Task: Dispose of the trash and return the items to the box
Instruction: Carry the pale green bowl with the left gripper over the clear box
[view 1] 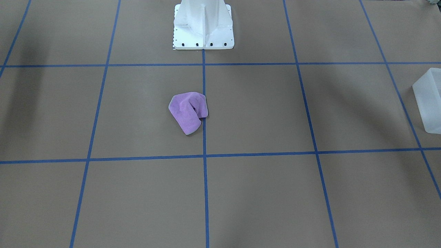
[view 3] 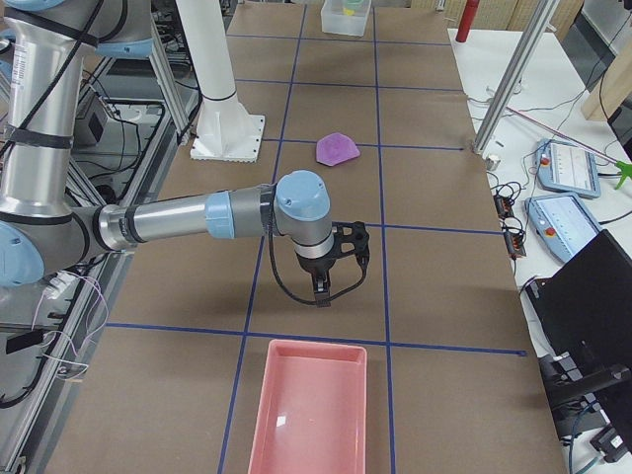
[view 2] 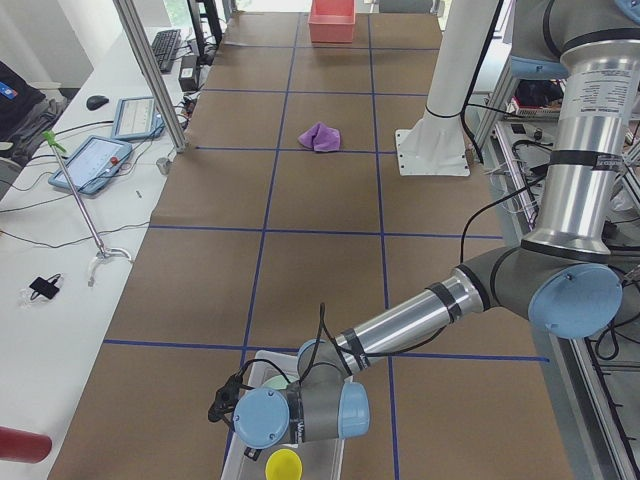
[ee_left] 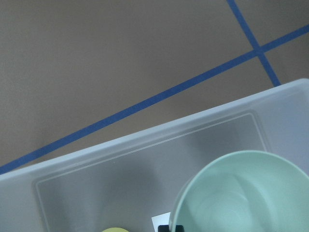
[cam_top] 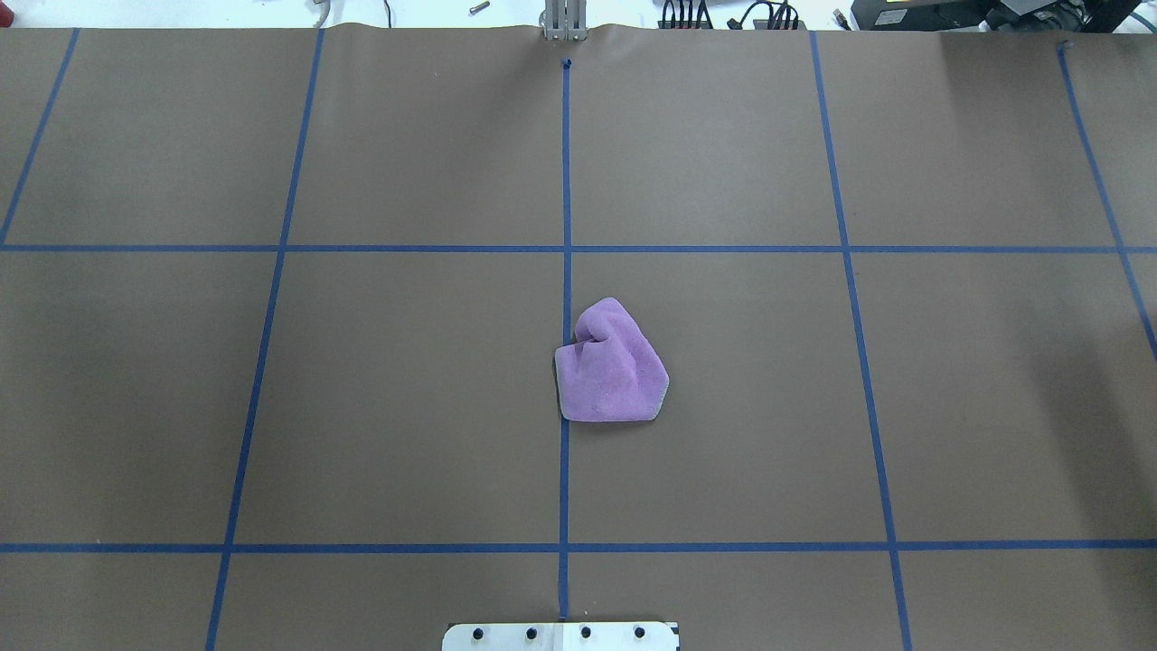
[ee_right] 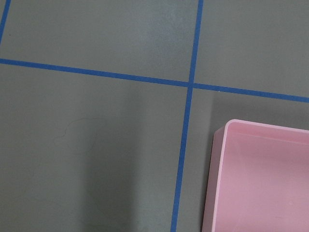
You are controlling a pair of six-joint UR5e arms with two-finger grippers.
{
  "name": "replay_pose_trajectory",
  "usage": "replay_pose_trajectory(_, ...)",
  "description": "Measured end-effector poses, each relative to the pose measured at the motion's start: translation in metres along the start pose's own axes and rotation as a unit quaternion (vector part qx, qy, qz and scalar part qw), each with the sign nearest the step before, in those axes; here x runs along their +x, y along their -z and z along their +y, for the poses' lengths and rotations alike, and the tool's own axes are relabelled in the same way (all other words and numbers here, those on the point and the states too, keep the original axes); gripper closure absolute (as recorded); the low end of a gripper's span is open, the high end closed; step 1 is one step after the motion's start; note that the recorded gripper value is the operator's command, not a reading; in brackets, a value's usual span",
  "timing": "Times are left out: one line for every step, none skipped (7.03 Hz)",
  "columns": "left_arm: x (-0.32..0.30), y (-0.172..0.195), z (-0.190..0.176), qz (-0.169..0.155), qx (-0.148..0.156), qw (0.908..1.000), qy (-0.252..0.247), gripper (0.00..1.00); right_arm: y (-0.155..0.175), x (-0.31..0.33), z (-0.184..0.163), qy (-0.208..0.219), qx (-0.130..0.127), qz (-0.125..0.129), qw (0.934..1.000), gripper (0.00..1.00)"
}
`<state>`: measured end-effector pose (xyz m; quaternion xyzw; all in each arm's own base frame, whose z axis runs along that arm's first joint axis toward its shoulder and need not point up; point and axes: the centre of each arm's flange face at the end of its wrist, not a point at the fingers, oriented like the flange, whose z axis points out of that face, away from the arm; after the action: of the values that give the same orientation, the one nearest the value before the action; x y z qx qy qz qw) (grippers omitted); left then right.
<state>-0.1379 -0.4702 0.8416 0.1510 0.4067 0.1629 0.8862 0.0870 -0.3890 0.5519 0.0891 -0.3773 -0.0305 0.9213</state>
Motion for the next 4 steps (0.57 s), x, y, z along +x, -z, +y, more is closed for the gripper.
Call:
replay_pose_trajectory(0.006,-0.018,0.011,-0.005,0.009,0.9999,0.011,1.0,0.0,0.0,0.0,0.0,0.0,0.0,1.0,0.0)
replay_pose_trajectory(0.015,-0.039,0.019,-0.006,0.017,0.9997,0.019,1.0,0.001,-0.001,-0.001,0.001,0.001,0.0,1.0,0.0)
replay_pose_trajectory(0.024,-0.055,0.025,-0.005,0.021,0.9995,0.024,0.87,0.001,-0.001,-0.001,0.001,0.001,0.0,1.0,0.0)
replay_pose_trajectory(0.029,-0.064,0.027,-0.002,0.022,0.9994,0.026,0.04,0.001,-0.001,-0.001,0.001,0.001,0.0,1.0,0.0)
